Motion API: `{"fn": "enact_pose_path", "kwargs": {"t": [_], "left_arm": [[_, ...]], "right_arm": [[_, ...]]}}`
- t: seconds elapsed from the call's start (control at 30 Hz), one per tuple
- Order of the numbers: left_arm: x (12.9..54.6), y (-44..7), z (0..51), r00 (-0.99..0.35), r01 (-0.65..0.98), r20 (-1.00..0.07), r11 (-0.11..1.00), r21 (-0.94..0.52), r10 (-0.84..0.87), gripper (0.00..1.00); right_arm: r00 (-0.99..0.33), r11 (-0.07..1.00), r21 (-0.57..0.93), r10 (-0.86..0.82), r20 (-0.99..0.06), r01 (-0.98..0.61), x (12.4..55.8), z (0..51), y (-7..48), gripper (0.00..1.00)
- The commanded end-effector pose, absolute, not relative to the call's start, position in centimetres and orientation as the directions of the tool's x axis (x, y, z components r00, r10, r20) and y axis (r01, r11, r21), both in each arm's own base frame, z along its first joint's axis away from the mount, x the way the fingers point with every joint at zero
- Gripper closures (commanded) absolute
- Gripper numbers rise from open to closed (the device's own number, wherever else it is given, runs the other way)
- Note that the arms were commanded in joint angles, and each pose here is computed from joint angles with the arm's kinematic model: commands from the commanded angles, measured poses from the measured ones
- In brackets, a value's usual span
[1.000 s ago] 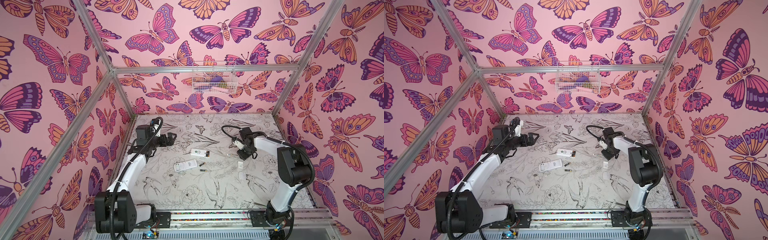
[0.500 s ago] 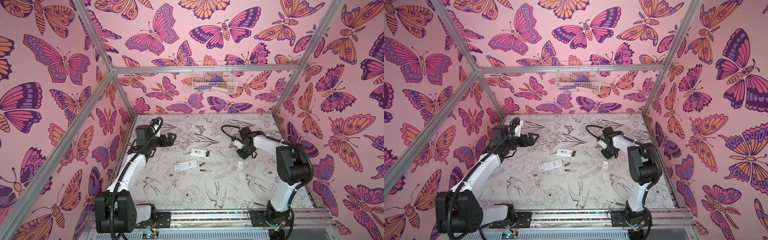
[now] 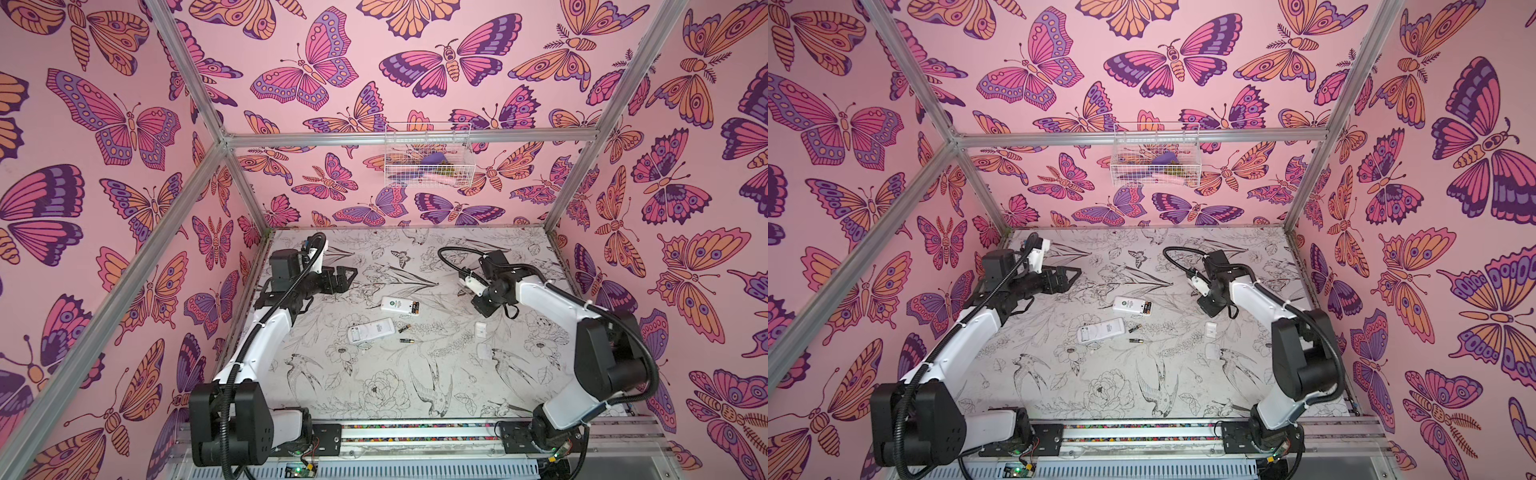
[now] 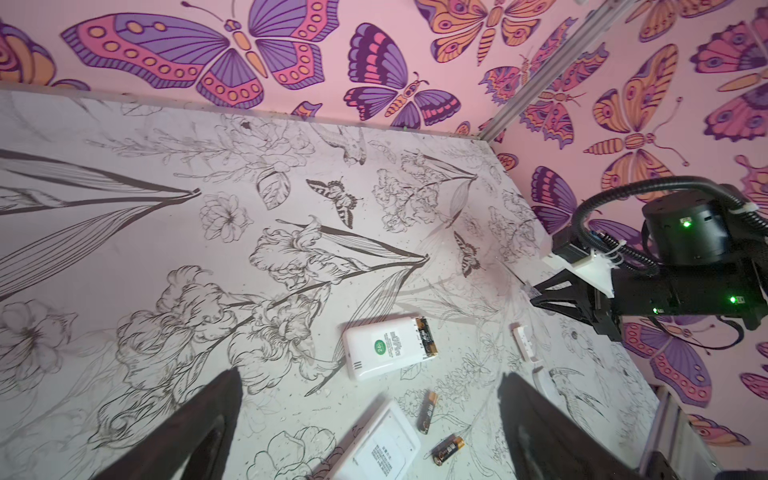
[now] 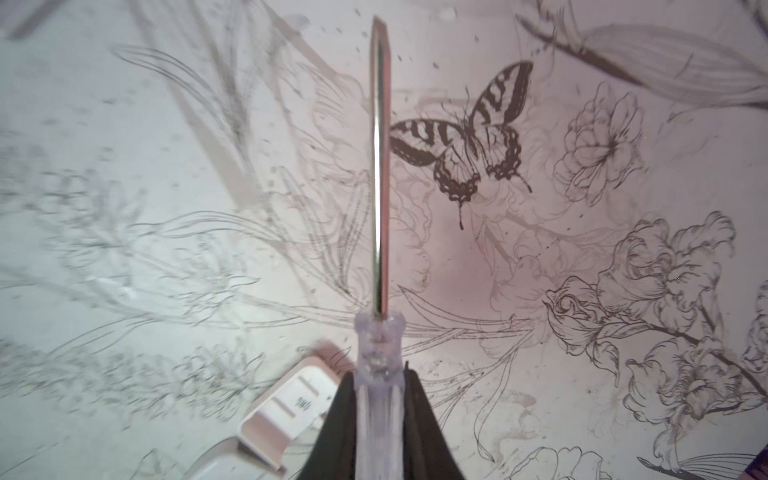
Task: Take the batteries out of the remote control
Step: 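Grasp the screwdriver handle with the right gripper and lift it, then raise the screwdriver upright with the right gripper while the left gripper approaches it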
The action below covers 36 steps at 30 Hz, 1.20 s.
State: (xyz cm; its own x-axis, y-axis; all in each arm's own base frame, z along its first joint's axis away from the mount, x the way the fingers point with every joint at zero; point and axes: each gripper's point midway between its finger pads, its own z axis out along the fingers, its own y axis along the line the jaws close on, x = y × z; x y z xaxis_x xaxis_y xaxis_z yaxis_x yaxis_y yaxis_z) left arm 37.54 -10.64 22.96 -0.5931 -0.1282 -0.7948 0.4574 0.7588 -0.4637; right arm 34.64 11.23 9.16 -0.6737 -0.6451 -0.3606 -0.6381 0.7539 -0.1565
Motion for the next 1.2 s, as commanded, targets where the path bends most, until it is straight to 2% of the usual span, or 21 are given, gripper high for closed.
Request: {"fn": "enact_pose_path", "kwargs": {"t": [0.0, 0.07, 0.13, 0.23, 0.43, 0.5, 0.63, 0.8, 0.9, 1.0, 1.07, 1.17], "left_arm": [[36.4, -12.5, 24.4, -0.569, 0.575, -0.814, 0.652, -0.494, -0.116, 0.03], [36.1, -12.8, 24.9, -0.571, 0.590, -0.812, 0.629, -0.506, -0.117, 0.03], [36.0, -13.0, 25.0, -0.582, 0.587, -0.804, 0.620, -0.520, -0.124, 0.03], [35.5, -13.8, 26.1, -0.601, 0.605, -0.787, 0.566, -0.561, -0.138, 0.05], [33.4, -16.2, 28.4, -0.624, 0.683, -0.771, 0.395, -0.615, -0.122, 0.11], [32.7, -16.8, 28.9, -0.630, 0.700, -0.769, 0.351, -0.622, -0.107, 0.12], [31.2, -17.8, 28.5, -0.586, 0.766, -0.809, 0.292, -0.573, -0.050, 0.15], [29.9, -18.2, 29.8, -0.531, 0.831, -0.847, 0.192, -0.522, -0.007, 0.18], [29.7, -18.3, 30.5, -0.486, 0.862, -0.873, 0.193, -0.469, 0.049, 0.18], [28.8, -18.8, 30.6, -0.344, 0.930, -0.911, 0.218, -0.297, 0.226, 0.15], [28.4, -18.8, 30.2, -0.225, 0.966, -0.918, 0.197, -0.167, 0.326, 0.13], [28.0, -18.7, 30.1, -0.124, 0.986, -0.905, 0.155, -0.065, 0.407, 0.14]], "right_arm": [[-0.599, 0.734, -0.096, -0.615, -0.513, -0.672, 34.2, 12.3, 13.8, 0.96], [-0.559, 0.732, -0.078, -0.580, -0.593, -0.676, 34.0, 14.0, 15.0, 0.96], [-0.494, 0.725, -0.121, -0.571, -0.656, -0.678, 34.1, 15.3, 15.8, 0.98], [-0.346, 0.658, -0.188, -0.592, -0.727, -0.729, 32.9, 16.9, 18.3, 0.97], [-0.152, 0.558, -0.278, -0.604, -0.782, -0.782, 31.0, 19.5, 22.1, 0.99], [-0.131, 0.529, -0.246, -0.576, -0.807, -0.812, 30.2, 20.4, 23.3, 0.99], [-0.142, 0.393, -0.085, -0.514, -0.846, -0.916, 27.3, 21.0, 26.0, 0.98], [-0.226, 0.296, 0.089, -0.472, -0.852, -0.951, 25.3, 21.0, 27.8, 0.99], [-0.237, 0.249, 0.133, -0.455, -0.858, -0.959, 24.9, 20.9, 28.5, 0.99], [-0.278, 0.220, 0.196, -0.454, -0.846, -0.956, 24.5, 20.9, 29.0, 1.00], [-0.283, 0.174, 0.228, -0.444, -0.850, -0.958, 23.8, 21.1, 29.3, 1.00], [-0.297, 0.141, 0.262, -0.439, -0.848, -0.955, 23.4, 21.3, 29.7, 1.00]]}}
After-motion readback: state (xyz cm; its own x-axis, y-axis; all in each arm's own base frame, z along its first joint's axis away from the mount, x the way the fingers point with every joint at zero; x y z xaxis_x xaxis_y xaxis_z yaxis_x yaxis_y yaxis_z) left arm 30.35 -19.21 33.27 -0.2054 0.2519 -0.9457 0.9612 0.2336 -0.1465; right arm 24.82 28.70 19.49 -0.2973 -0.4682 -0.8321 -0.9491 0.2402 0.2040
